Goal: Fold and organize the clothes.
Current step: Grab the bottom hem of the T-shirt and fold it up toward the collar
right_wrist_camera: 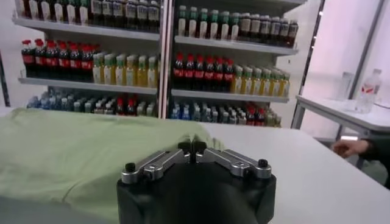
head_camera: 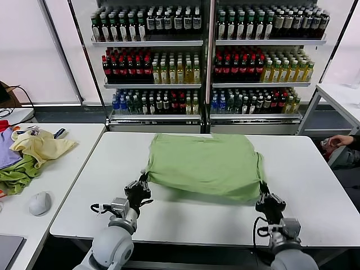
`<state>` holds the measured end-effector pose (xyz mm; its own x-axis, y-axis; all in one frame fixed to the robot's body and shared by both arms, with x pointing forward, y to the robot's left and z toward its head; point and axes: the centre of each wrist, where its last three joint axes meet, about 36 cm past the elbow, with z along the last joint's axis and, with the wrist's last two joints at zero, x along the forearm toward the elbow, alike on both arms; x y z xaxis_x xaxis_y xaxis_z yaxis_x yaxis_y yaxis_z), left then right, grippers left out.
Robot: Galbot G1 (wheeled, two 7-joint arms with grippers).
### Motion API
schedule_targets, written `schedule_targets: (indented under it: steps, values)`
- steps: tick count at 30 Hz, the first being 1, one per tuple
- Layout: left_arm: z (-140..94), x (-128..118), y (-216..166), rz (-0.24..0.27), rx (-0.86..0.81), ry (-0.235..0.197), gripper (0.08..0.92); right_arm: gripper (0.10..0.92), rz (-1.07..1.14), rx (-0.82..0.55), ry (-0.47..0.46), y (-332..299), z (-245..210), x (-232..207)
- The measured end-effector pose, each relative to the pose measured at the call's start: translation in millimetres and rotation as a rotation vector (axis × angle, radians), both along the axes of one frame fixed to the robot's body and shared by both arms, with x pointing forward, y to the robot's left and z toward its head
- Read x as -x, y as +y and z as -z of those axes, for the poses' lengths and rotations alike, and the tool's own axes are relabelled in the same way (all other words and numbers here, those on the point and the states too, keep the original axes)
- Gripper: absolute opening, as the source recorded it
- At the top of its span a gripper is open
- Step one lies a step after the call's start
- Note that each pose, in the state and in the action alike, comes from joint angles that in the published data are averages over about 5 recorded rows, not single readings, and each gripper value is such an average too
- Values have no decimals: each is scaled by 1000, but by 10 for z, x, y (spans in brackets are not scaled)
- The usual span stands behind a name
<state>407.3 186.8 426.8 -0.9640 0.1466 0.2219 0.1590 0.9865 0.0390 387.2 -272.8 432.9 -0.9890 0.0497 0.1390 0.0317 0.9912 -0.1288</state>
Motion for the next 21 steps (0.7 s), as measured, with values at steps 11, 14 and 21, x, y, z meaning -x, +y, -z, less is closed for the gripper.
schedule_targets:
  steps: [11,14,21]
  values:
    - [176,-601,26,8,-80,14,89,115,-8,39,14,-75,43,-718]
    - [240,-722,20,12,-113,28,89,115,-14,50,26,-60,69,-850]
    - [334,-934,31,1,-173,51,128,167,-35,78,47,-16,142,-1023]
